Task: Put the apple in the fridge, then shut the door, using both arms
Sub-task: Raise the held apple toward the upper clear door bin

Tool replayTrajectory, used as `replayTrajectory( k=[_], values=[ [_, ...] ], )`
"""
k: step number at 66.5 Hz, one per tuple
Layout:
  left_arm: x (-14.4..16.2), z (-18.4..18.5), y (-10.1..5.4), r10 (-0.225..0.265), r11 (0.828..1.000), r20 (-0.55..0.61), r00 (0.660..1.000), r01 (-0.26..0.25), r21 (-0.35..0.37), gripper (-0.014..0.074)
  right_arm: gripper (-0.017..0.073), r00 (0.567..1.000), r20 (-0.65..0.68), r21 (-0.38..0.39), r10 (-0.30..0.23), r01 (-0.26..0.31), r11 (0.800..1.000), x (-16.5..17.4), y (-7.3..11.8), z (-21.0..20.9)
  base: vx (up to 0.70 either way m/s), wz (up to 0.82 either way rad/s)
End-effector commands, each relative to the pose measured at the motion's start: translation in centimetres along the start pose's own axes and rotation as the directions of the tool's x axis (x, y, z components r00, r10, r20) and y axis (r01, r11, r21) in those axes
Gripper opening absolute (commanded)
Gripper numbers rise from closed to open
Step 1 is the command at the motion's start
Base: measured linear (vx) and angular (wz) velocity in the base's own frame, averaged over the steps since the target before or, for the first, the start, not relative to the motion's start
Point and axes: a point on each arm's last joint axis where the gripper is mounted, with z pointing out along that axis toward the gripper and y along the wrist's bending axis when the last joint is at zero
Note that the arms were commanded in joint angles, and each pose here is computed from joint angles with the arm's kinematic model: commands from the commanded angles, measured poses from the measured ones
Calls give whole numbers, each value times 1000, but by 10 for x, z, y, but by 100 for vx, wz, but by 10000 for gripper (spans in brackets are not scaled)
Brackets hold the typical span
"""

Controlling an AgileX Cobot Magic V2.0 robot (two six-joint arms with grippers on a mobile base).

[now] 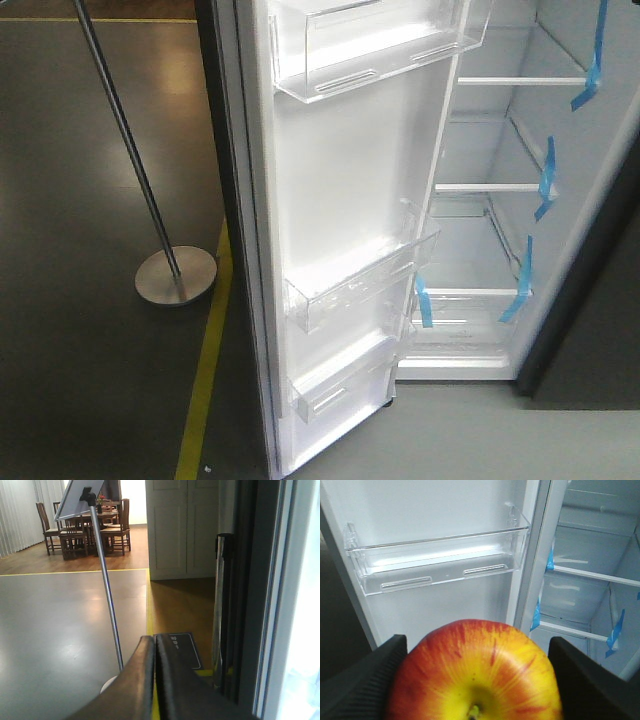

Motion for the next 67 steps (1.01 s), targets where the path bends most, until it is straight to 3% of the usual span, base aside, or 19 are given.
replayTrajectory(
  k=[1,67],
  values=[
    [-1,0,-2,-3,1000,52,999,2,19,-8,150,992,124,20,-10,8,1000,-15,1,-14,10,-2],
    [-1,0,-2,-3,1000,52,999,2,19,-8,150,992,124,20,-10,8,1000,-15,1,-14,8,-2]
  ],
)
